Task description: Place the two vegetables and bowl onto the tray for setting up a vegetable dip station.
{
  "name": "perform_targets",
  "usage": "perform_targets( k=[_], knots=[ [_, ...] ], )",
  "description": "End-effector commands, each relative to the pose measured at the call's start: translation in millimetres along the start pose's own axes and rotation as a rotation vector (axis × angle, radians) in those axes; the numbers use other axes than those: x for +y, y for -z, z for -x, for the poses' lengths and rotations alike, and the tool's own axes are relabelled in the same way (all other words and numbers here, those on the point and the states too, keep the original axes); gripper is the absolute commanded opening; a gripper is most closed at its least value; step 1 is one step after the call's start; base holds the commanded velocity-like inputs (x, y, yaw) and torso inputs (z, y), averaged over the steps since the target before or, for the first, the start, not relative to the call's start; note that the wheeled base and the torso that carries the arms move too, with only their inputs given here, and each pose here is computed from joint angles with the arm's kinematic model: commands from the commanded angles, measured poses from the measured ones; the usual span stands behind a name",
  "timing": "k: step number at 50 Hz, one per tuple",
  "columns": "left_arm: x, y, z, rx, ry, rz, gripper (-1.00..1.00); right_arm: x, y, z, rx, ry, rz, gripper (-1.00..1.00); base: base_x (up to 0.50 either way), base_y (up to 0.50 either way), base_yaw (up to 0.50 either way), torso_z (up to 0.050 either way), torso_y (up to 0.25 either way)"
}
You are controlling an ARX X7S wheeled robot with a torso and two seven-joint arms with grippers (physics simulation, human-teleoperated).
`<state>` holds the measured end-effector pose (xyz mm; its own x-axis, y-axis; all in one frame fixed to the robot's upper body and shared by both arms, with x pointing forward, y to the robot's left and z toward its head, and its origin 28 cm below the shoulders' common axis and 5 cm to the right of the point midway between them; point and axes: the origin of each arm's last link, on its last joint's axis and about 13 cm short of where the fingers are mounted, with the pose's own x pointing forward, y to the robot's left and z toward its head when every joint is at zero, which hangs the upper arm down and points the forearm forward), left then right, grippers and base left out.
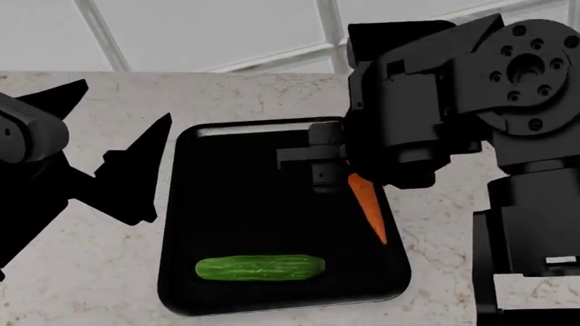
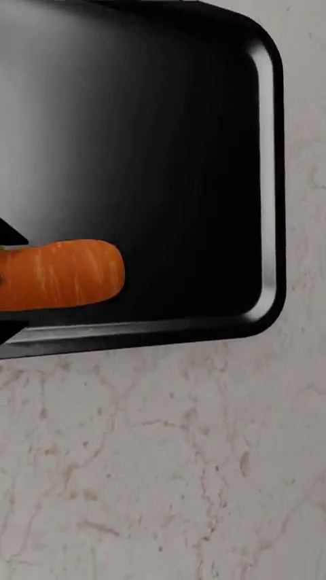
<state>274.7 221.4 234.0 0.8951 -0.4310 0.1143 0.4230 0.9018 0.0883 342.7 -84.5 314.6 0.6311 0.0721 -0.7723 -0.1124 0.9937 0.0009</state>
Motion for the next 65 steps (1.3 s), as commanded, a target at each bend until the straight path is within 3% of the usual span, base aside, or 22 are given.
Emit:
perform_targets(
  k=[1, 37, 38, 54, 58, 65],
  knots=[
    [2.2, 7, 2, -0.007, 0.026, 0.022, 1.0, 10.2, 8, 3, 0.045, 0.044, 0.02, -1.0, 0.0, 0.0, 0.0, 0.0, 0.0],
    [1.8, 13, 2, 0.011, 0.039, 0.025, 1.0, 6.5, 22, -30, 0.102, 0.031, 0.013, -1.0, 0.0, 0.0, 0.0, 0.0, 0.0],
    [1.9, 13, 2, 0.011, 0.04, 0.027, 1.0, 6.4, 22, -30, 0.101, 0.037, 0.015, 1.0, 0.0, 0.0, 0.0, 0.0, 0.0],
    [4.0, 14, 2, 0.005, 0.024, 0.051, 1.0, 3.8, 19, -23, 0.08, 0.049, 0.027, 1.0, 0.0, 0.0, 0.0, 0.0, 0.0],
    [3.6, 12, 3, 0.001, 0.026, 0.053, 1.0, -0.4, 17, -5, -0.142, 0.04, 0.128, 1.0, 0.0, 0.0, 0.0, 0.0, 0.0],
    [1.1, 11, 3, 0.003, 0.032, 0.04, 1.0, -9.9, 24, 3, -0.184, 0.063, 0.098, 1.0, -0.13, 0.0, 0.0, 0.0, 0.0]
  ],
)
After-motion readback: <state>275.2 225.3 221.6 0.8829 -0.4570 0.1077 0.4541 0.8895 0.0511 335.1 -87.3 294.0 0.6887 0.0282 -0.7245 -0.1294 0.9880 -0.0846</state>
